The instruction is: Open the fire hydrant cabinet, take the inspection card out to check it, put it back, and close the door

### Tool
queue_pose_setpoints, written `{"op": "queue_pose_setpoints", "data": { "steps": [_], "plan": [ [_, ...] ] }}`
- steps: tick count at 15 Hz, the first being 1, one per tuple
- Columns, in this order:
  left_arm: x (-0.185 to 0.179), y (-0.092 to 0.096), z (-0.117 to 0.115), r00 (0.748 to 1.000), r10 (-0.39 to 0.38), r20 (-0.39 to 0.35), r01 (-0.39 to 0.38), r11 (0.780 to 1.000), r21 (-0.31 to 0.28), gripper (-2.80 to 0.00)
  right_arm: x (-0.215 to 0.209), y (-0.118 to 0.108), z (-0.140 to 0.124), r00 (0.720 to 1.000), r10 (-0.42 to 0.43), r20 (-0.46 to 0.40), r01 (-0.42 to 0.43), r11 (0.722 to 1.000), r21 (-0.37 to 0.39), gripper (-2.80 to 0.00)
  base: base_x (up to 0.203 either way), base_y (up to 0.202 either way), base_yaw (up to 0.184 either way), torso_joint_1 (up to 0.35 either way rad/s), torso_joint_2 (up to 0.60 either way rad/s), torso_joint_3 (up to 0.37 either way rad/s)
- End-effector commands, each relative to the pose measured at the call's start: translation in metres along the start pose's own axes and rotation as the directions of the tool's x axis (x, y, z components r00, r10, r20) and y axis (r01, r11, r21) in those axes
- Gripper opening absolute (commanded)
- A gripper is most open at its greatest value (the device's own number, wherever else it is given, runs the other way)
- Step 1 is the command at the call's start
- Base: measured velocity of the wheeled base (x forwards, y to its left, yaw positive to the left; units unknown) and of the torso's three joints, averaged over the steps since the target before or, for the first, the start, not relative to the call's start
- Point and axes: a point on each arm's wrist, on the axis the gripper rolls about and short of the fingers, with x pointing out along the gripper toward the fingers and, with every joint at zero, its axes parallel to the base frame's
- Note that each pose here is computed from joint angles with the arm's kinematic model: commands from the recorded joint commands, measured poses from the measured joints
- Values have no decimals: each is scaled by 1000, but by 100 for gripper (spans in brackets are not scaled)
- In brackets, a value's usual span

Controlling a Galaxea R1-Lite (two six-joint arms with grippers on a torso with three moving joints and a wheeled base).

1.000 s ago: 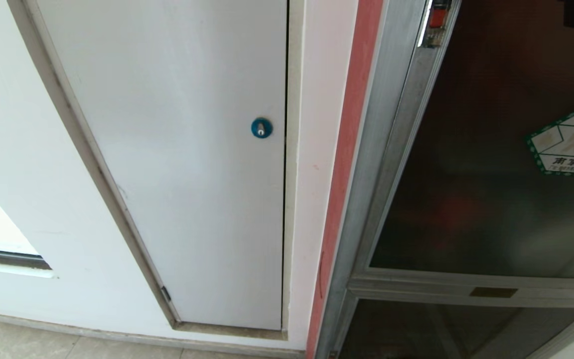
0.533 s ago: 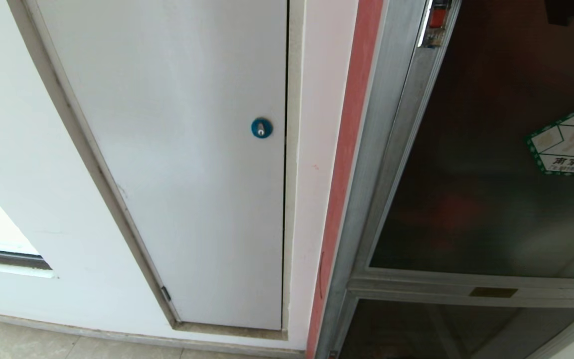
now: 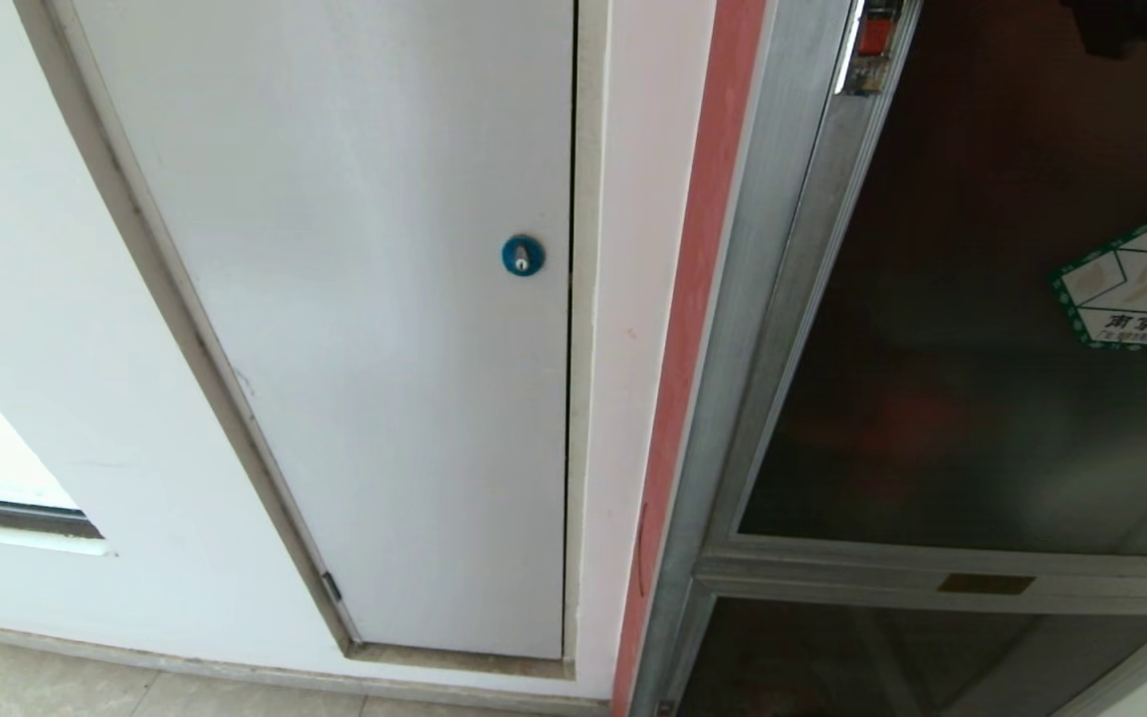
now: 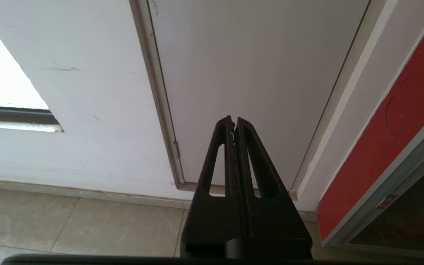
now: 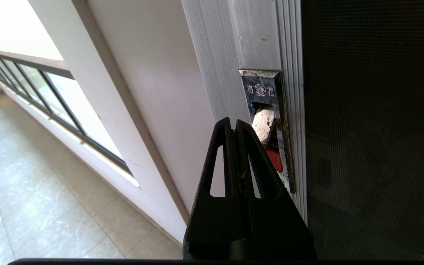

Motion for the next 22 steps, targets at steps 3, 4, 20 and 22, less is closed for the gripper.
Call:
{"op": "queue_pose_setpoints", "data": {
  "steps": [3,4,20,22],
  "plan": [
    [0,0,0,1000,3,-2,-3,1000,0,-280,3,-1,-2,1000,-2,-8,2,1000,2,-280,0,0,0,0,0,0],
    [0,0,0,1000,1,-2,-1,1000,0,-280,5,-2,-4,1000,-4,-14,4,1000,3,-280,0,0,0,0,0,0],
    [0,0,0,1000,1,-2,-1,1000,0,-280,8,-9,-15,998,-45,-42,47,997,54,-280,0,0,0,0,0,0],
    [0,0,0,1000,1,-2,-1,1000,0,-280,7,-10,-16,998,-51,-43,53,997,55,-280,0,0,0,0,0,0]
  ]
}}
